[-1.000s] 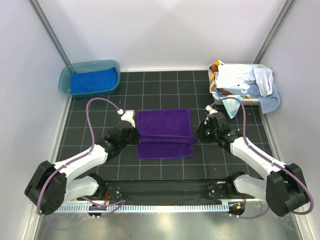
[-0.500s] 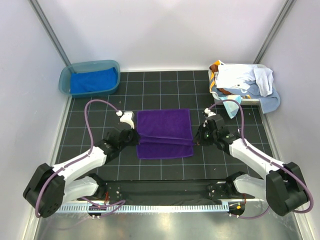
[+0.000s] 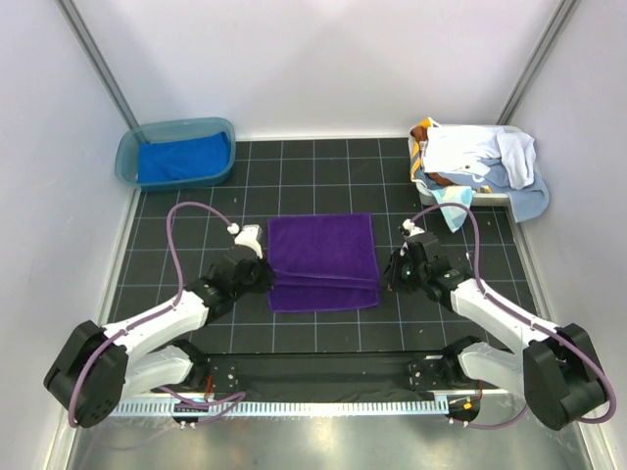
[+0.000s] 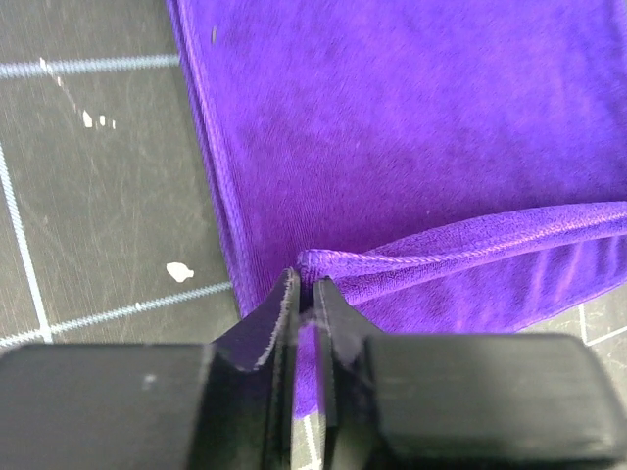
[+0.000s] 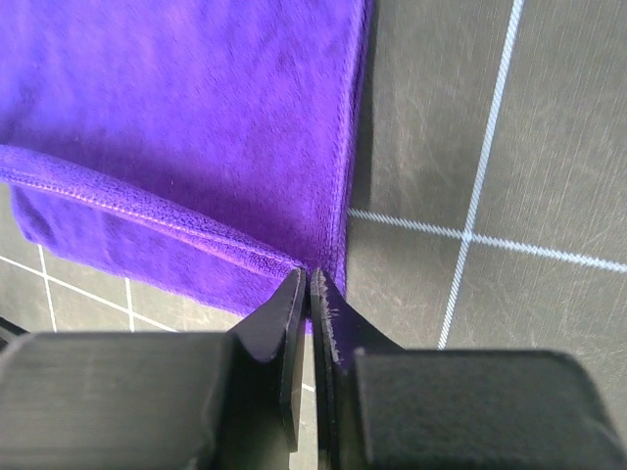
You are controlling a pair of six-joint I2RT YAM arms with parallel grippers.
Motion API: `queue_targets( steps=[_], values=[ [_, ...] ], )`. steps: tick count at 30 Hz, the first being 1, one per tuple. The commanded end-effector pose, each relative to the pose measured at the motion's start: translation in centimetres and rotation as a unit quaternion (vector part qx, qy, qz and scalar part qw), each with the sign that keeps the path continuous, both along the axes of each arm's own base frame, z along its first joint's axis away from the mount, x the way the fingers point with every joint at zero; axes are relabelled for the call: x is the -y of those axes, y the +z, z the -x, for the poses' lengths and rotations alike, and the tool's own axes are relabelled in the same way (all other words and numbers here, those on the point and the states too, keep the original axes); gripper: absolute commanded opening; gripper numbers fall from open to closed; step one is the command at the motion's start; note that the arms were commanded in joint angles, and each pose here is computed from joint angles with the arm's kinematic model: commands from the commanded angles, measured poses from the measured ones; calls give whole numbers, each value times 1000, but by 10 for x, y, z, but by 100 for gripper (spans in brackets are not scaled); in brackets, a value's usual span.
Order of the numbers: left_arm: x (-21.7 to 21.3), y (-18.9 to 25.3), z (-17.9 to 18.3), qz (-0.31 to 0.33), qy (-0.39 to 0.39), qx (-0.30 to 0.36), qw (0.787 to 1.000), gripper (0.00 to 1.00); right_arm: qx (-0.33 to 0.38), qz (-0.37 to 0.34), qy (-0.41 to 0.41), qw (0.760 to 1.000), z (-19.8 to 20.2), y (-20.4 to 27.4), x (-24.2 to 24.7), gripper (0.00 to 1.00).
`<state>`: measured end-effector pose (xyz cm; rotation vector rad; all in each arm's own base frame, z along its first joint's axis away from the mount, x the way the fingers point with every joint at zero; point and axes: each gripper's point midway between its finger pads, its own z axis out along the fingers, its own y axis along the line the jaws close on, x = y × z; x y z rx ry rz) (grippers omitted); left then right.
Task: Fold and stack the towels
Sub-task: Fold the towel
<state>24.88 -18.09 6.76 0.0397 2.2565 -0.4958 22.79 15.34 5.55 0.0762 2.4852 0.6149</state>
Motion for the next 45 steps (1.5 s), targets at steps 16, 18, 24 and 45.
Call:
queue_targets(
  steps=[16,18,24,45],
  values=[
    [4,-7,18,44,6,-27,999,31,13,-28,6,1000,3,4,-8,35],
    [7,-2,21,57,-1,-25,998,32,15,-28,8,999,5,7,-7,36],
    [3,-1,38,77,-3,-40,996,33,20,-32,2,999,6,17,-6,36],
    [10,0,22,76,45,-76,993,26,-22,-14,-38,999,4,-9,-3,36]
  ],
)
